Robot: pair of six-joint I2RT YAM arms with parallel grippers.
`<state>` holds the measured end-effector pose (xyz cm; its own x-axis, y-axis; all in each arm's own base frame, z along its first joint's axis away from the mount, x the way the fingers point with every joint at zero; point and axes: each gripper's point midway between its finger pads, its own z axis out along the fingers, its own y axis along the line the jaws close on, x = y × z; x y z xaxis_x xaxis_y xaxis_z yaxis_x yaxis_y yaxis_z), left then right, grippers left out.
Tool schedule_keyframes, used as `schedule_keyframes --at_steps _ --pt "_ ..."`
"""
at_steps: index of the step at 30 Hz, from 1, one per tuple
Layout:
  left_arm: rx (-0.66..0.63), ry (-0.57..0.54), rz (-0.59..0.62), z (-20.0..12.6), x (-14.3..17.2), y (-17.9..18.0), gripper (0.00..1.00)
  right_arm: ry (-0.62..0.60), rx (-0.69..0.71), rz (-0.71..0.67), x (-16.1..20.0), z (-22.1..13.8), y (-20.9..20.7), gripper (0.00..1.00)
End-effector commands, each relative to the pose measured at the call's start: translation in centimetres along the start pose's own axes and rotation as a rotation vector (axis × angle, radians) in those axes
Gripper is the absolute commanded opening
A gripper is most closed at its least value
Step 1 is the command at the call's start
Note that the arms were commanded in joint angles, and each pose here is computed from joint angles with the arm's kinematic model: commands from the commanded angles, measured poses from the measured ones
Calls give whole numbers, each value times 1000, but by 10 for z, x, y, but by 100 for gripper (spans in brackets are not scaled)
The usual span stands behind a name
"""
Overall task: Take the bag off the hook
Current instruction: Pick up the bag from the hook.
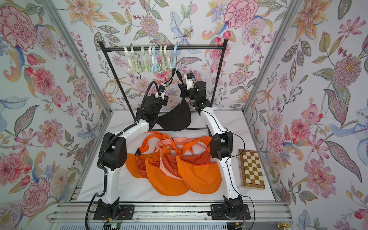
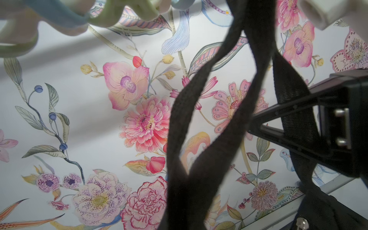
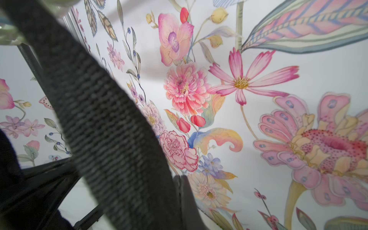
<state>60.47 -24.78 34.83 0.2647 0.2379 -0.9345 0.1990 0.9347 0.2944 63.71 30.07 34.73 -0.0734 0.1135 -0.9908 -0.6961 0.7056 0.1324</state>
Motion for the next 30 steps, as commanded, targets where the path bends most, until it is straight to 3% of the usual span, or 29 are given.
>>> schedule_keyframes --at_steps 1,14,30 --pt "-17 -63 11 -12 -40 24 0 -68 3 -41 -43 -19 14 0" --pt "-36 -49 41 -15 -67 45 0 -116 42 -37 -83 -56 13 0" --pt "-57 -93 62 4 -125 63 0 -178 14 -17 -129 -60 7 0"
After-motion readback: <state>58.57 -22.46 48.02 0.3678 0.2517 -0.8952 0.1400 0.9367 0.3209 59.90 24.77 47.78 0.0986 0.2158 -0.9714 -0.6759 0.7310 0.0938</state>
